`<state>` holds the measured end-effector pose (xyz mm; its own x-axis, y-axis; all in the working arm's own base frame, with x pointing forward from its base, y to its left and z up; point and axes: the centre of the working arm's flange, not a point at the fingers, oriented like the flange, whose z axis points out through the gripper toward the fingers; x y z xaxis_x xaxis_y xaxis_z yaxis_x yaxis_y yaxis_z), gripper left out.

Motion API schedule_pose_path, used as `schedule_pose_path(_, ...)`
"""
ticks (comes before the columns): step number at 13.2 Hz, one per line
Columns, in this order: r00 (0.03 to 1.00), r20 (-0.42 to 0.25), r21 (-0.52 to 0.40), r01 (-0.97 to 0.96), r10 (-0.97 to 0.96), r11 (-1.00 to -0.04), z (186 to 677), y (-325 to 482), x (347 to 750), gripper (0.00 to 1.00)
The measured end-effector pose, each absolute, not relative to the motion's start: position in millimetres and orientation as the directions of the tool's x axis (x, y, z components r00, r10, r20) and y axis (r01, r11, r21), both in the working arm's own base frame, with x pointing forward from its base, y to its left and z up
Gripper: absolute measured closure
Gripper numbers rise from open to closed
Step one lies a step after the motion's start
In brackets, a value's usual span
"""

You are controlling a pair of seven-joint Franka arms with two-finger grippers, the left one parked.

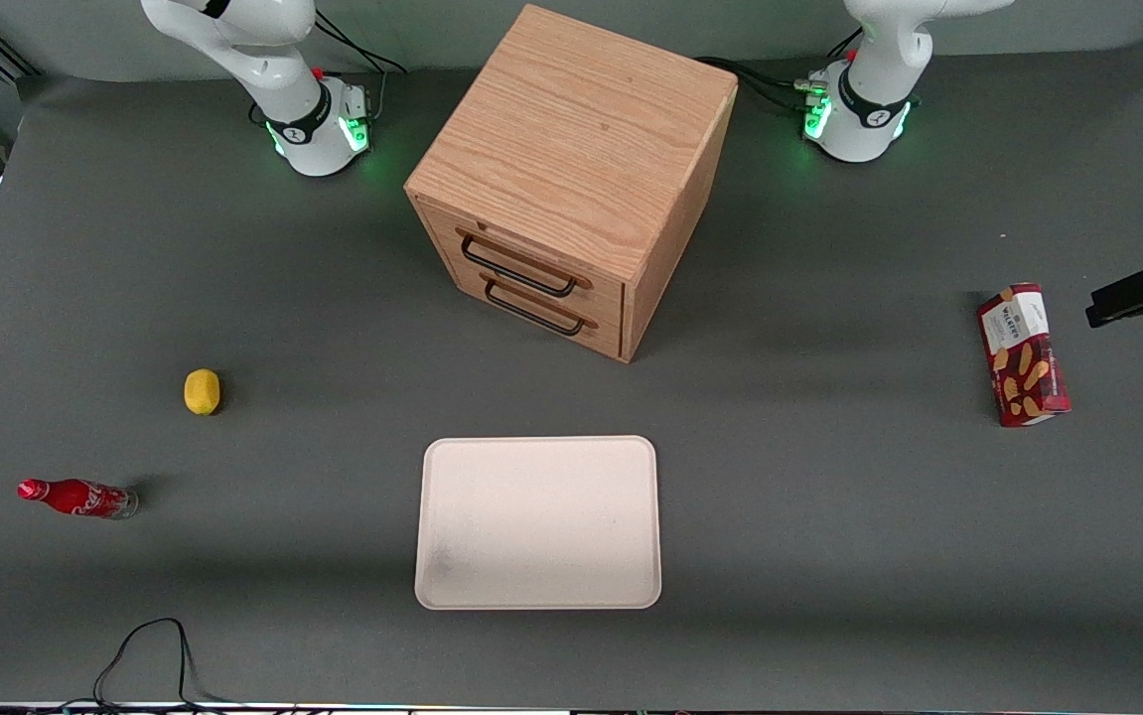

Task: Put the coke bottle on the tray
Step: 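Move the right gripper toward the red Coca-Cola bottle lying on the table, then lower the open right gripper around the bottle's body and close it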

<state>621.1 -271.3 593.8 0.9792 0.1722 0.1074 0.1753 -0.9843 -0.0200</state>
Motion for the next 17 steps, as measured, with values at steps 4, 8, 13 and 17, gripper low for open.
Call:
schedule_pose_path(4,0.967,0.128,-0.023,0.226,0.222,-0.974,570,-268,658,0.00)
schedule_pose_path(8,0.965,0.130,-0.050,0.235,0.227,-0.971,549,-275,670,0.00)
schedule_pose_path(13,0.971,0.077,-0.080,0.230,0.224,-0.970,502,-279,682,0.00)
schedule_pose_path(17,0.970,0.034,-0.053,0.243,0.241,-0.969,451,-275,700,0.00)
